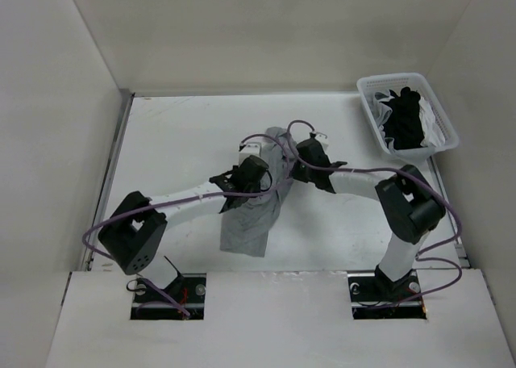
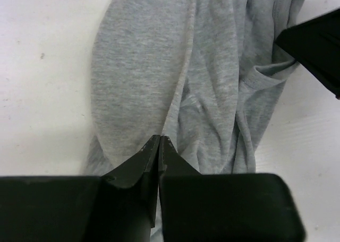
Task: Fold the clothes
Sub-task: Flatten the tank top out
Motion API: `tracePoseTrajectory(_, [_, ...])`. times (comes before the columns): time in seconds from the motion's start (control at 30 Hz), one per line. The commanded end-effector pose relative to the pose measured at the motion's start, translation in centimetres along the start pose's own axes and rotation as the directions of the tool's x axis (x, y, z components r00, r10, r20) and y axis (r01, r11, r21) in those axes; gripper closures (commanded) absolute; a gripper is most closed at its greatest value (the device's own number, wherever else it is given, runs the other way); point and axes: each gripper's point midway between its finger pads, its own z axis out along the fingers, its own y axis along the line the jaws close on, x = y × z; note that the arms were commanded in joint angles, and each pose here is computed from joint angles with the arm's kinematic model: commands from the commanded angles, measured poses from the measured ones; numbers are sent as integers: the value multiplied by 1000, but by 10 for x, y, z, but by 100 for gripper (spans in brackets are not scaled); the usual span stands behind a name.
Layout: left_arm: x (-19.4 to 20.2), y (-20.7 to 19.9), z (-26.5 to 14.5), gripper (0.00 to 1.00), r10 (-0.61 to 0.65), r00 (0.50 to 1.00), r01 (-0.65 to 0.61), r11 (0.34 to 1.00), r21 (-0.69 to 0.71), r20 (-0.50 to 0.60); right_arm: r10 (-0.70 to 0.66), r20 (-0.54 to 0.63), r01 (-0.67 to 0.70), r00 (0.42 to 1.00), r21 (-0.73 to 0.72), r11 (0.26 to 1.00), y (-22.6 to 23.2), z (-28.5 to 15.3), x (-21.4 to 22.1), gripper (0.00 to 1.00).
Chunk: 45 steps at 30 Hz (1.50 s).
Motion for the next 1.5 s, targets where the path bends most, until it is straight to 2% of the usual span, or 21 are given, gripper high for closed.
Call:
tracePoseTrajectory(0.0, [-64,0,-43,100,-159,974,147,986,82,164,18,250,11,968,-114,993,42,-59,-84,99])
tracePoseTrajectory(0.1, [-115,15,-93,100,-263,920,229,962,147,290,9,434,83,901,-192,978,69,-145,-138,99])
tracePoseTrajectory(0.2, [-149,36,-141,100,-357,852,298,932,205,383,29,545,148,838,-278,949,91,-234,-172,97])
tracePoseTrajectory(0.3, [-167,61,-186,100,-458,766,375,888,266,451,33,590,211,807,-340,917,106,-306,-185,97])
tracePoseTrajectory(0.5, [-188,114,-297,100,-581,539,420,813,404,609,111,640,305,760,-501,810,123,-443,-188,97])
tracePoseTrajectory(0.6, [-193,138,-339,100,-573,466,427,813,396,674,159,619,325,769,-593,737,132,-491,-179,97])
tracePoseTrajectory(0.67, [-195,142,-351,100,-570,447,420,814,401,689,146,598,353,788,-634,688,148,-509,-168,97])
tracePoseTrajectory(0.73, [-193,125,-335,97,-563,508,389,825,409,652,122,592,392,797,-660,641,167,-524,-158,97])
tracePoseTrajectory(0.83, [-165,63,-260,86,-535,690,305,826,475,487,66,624,437,779,-615,657,184,-518,-154,97])
tracePoseTrajectory(0.9, [-137,23,-213,70,-522,765,282,798,533,377,40,636,454,770,-591,667,189,-509,-151,97])
tracePoseTrajectory(0.97, [-109,-6,-168,48,-497,815,274,784,557,299,46,641,447,766,-582,680,183,-503,-155,97])
tracePoseTrajectory(1.0, [-99,-15,-151,36,-492,828,275,776,568,271,54,639,440,768,-587,679,179,-501,-155,97])
tracePoseTrajectory(1.07, [-81,-31,-125,30,-485,847,273,746,608,215,86,635,416,767,-596,687,166,-497,-159,97])
tracePoseTrajectory(1.17, [-45,-65,-107,30,-443,895,284,648,707,47,103,628,391,771,-595,703,147,-486,-159,96])
tracePoseTrajectory(1.27, [-8,-86,-102,30,-394,913,328,557,763,-105,104,627,356,772,-563,746,128,-463,-162,96])
tracePoseTrajectory(1.4, [8,-86,-108,32,-422,888,382,454,805,-183,93,623,320,777,-517,794,111,-430,-167,96])
tracePoseTrajectory(1.47, [10,-71,-101,34,-477,859,424,454,783,-189,97,622,281,777,-480,831,97,-410,-173,96])
